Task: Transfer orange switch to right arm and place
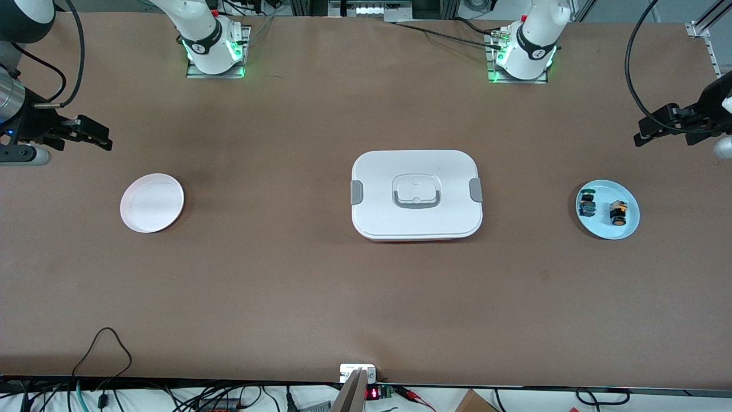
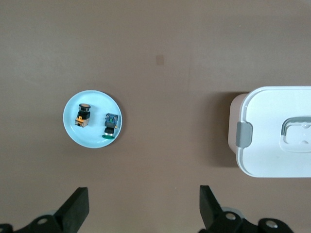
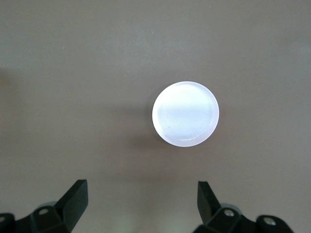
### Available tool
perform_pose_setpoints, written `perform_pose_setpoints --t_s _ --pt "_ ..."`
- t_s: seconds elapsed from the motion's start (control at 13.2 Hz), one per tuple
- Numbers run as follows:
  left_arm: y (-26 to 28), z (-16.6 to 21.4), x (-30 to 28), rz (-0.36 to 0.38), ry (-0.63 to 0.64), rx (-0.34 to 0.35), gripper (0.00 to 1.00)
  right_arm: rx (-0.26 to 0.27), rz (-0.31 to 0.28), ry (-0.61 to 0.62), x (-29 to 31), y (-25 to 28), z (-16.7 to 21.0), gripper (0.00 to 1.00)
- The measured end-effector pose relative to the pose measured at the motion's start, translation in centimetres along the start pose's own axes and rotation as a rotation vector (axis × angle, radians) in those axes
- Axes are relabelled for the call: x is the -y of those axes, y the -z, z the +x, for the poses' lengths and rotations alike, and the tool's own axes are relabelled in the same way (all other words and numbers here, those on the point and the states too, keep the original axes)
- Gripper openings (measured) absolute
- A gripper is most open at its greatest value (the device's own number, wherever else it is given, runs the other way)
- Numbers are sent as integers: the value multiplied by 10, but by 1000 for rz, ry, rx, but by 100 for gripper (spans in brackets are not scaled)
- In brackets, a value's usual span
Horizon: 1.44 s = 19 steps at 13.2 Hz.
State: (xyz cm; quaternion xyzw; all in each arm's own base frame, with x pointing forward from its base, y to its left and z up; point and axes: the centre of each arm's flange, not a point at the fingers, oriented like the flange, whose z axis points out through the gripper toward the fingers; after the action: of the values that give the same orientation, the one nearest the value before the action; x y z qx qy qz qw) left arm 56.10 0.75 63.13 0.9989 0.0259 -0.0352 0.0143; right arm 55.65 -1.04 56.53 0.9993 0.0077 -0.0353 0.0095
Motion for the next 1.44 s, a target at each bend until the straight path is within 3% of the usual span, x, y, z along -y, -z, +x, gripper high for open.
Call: perform_pose_setpoints --t_s 0.45,0.68,0.98,1.29,1.44 --pt "-61 1 15 4 11 150 100 0 0 0 0 0 0 100" --pt "-111 9 50 -13 -96 141 100 0 0 0 0 0 0 100" --pt "-166 10 91 -32 -443 147 100 0 0 0 0 0 0 100" --pt "-216 20 119 -31 -771 209 100 0 0 1 0 0 0 100" --pt "-240 28 147 -50 -950 191 100 -1 0 1 0 0 0 100"
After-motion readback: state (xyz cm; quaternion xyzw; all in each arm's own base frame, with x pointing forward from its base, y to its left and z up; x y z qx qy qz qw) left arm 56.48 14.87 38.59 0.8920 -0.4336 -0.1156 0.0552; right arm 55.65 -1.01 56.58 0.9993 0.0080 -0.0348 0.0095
